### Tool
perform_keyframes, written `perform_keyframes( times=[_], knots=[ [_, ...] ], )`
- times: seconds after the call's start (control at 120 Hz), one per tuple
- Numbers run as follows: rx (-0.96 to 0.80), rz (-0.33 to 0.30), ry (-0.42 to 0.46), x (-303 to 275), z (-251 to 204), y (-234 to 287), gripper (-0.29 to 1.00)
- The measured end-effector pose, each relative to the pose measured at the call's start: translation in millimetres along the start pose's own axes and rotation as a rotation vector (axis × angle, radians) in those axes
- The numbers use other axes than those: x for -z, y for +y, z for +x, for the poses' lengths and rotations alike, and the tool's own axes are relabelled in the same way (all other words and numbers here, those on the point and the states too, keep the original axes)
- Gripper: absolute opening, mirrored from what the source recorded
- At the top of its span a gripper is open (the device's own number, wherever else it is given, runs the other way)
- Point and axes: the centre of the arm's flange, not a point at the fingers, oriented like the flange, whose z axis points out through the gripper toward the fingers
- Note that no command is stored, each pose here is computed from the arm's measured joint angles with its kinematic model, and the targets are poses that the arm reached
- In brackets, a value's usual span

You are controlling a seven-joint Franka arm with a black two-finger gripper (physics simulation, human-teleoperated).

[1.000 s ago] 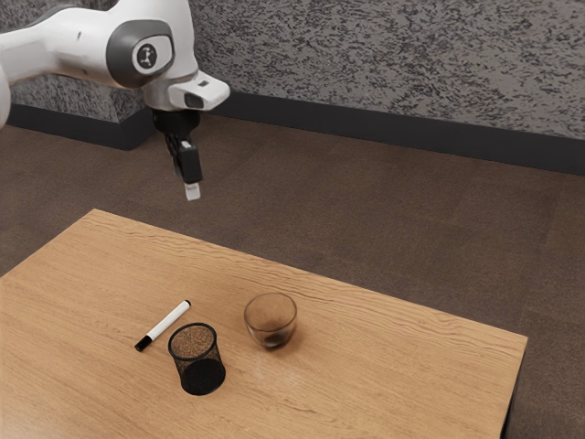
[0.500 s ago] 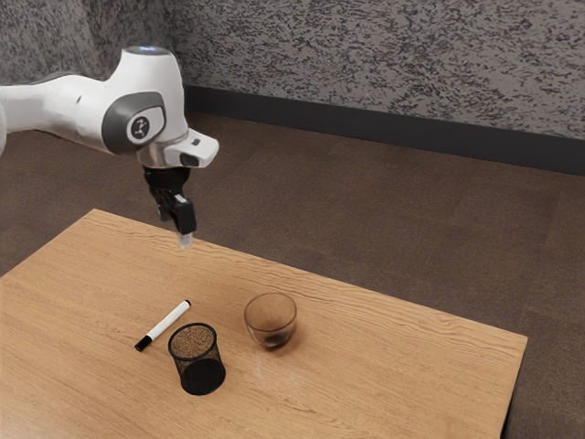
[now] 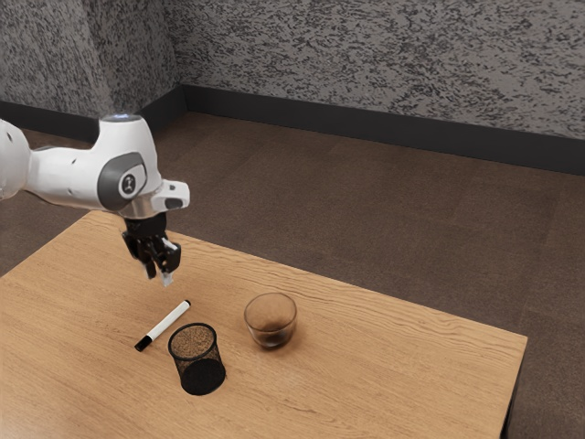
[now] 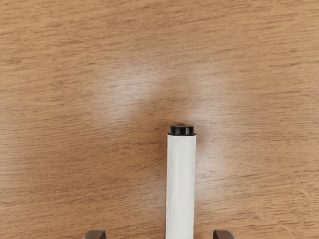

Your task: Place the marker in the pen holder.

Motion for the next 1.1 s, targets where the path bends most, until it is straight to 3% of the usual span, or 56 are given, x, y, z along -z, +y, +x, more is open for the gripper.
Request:
perform_keyframes(
  times=[0.225, 0.75, 1.0, 1.1],
  knots=[
    [0.060, -0.014, -0.006, -47.2, 22.6, 9.9, 0.21],
    [0.143, -0.017, -0.029, -87.7, 29.2, 10.5, 0.19],
    [0.148, -0.006, -0.017, -80.9, 29.8, 11.8, -0.01],
    [0.108, -0.005, 0.081, -15.2, 28.8, 36.0, -0.04]
  ],
)
